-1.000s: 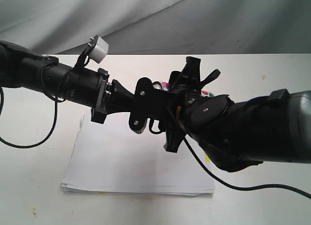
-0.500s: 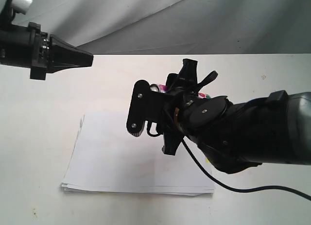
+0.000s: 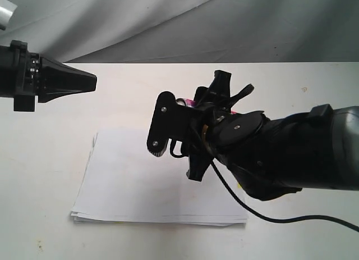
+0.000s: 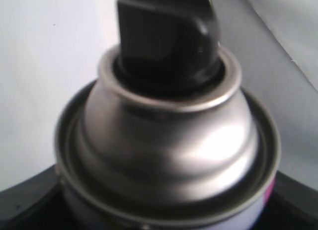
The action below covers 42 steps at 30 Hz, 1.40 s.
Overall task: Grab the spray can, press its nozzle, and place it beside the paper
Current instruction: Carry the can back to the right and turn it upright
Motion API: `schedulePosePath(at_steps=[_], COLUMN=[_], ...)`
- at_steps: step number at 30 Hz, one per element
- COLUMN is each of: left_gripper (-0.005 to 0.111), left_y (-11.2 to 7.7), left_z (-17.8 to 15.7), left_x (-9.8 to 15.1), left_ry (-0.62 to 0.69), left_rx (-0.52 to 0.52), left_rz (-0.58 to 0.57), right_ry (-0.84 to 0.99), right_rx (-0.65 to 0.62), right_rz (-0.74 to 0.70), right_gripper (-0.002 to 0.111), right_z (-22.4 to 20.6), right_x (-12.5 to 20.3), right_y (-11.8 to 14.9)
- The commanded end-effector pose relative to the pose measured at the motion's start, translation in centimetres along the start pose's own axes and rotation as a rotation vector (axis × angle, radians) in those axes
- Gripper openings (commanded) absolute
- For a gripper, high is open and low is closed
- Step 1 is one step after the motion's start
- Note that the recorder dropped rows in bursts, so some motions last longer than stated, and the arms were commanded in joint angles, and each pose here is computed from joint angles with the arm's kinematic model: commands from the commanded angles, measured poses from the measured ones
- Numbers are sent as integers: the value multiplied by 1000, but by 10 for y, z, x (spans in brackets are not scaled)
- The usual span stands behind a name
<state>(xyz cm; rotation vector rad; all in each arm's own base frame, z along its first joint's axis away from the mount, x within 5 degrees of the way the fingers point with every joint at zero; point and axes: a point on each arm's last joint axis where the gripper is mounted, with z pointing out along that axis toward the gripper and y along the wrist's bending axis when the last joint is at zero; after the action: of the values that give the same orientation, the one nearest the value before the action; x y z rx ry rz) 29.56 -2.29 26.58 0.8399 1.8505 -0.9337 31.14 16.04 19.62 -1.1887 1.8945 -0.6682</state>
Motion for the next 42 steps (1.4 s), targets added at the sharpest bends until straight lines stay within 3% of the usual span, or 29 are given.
schedulePosePath(at_steps=[1,9,14,23,27,31,36,39,42], left_gripper=[0,0,0,0,0,0,0,0,0], left_y=[-11,-21,-23,-22,-22,-22,-22,-22,-22], left_z=[-5,-8,-8,-8,-8,-8,-8,-8,-8], left_x=[-6,-5,-4,-5,-5,-5,-5,-5,-5], left_ry=[-40,-41,-46,-55,-55,-54,-54,-54,-54], left_rx=[-16,-13,-3,-4,-4,-4,-4,-4,-4], left_rz=[22,27,19,16,16,13,13,14,14], right_ry=[-11,-84,-149,-278,-261,-198,-150,-122,-147], right_rx=[44,144,215,193,155,97,2,-5,63], right_rz=[23,246,635,1036,1138,1120,1218,1158,1091], right_gripper=[0,0,0,0,0,0,0,0,0], right_z=[-7,-43,-79,-134,-139,-127,-115,-111,-111], right_x=[-3,-3,16,47,55,66,78,86,88], right_y=[-10,-49,-93,-134,-128,-103,-73,-59,-64])
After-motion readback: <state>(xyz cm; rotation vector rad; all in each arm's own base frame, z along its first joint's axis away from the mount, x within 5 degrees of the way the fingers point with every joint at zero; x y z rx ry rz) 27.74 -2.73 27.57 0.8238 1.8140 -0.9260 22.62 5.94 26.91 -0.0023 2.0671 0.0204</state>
